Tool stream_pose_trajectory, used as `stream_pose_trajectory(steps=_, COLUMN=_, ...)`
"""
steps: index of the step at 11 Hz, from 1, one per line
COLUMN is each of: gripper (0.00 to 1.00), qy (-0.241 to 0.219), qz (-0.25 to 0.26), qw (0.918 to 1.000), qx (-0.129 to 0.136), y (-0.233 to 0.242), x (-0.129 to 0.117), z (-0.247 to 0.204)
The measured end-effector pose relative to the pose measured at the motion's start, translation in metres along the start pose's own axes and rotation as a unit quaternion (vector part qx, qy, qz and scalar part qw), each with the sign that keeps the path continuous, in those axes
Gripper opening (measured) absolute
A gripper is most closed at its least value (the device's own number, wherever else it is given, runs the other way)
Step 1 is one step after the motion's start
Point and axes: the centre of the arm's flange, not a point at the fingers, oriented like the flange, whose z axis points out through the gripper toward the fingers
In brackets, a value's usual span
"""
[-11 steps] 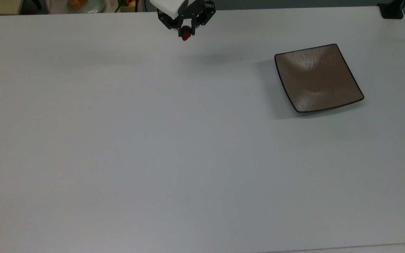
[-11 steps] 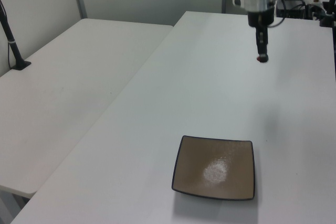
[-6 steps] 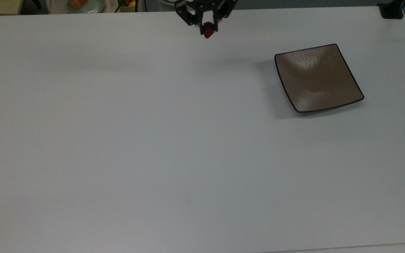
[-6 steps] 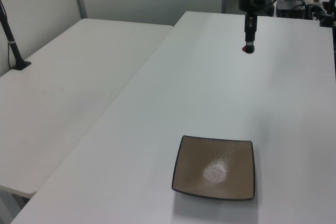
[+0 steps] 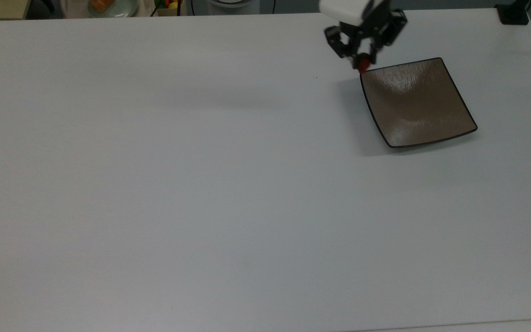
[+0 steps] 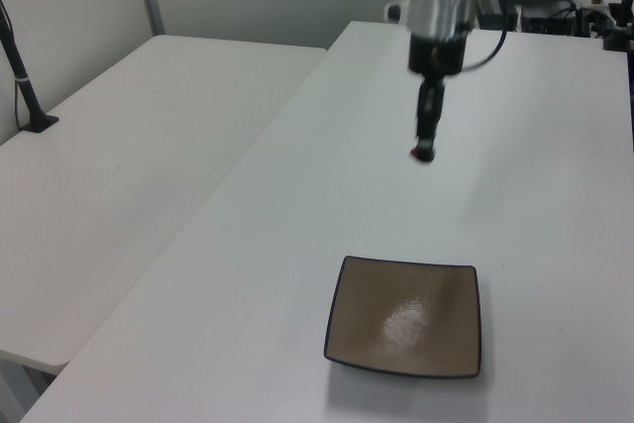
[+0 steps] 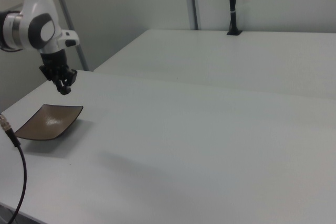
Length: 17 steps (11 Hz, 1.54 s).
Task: Strawberries on a ceramic plate
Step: 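Carry the strawberry over the brown plate and lower it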
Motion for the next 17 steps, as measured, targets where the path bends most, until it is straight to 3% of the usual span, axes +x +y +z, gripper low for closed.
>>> stream_pose_trajectory(steps=6, gripper=0.32, qy=0.026, qz=0.027, qw=0.9989, qx=0.029, y=-0.075, x=0.012, z=0.107)
stream_pose_trajectory(steps=10, gripper=0.32, qy=0.007, qz=0.015, qw=0.9995, qx=0.028, y=-0.1, x=0.003, z=0.172)
stream_pose_trajectory(steps=14, gripper=0.33, qy=0.01, qz=0.012, qw=0.9992, qx=0.036, y=-0.109, x=0.001, z=0.199)
stream_pose_trajectory(steps=15, gripper=0.35, qy=0.009, qz=0.019, qw=0.9991, qx=0.036, y=-0.108, x=0.001, z=0.201)
stream_pose_trajectory(steps=17, gripper=0.65, qy=0.008, qz=0.029, qw=0.9989, qx=0.036, y=-0.108, x=0.001, z=0.202)
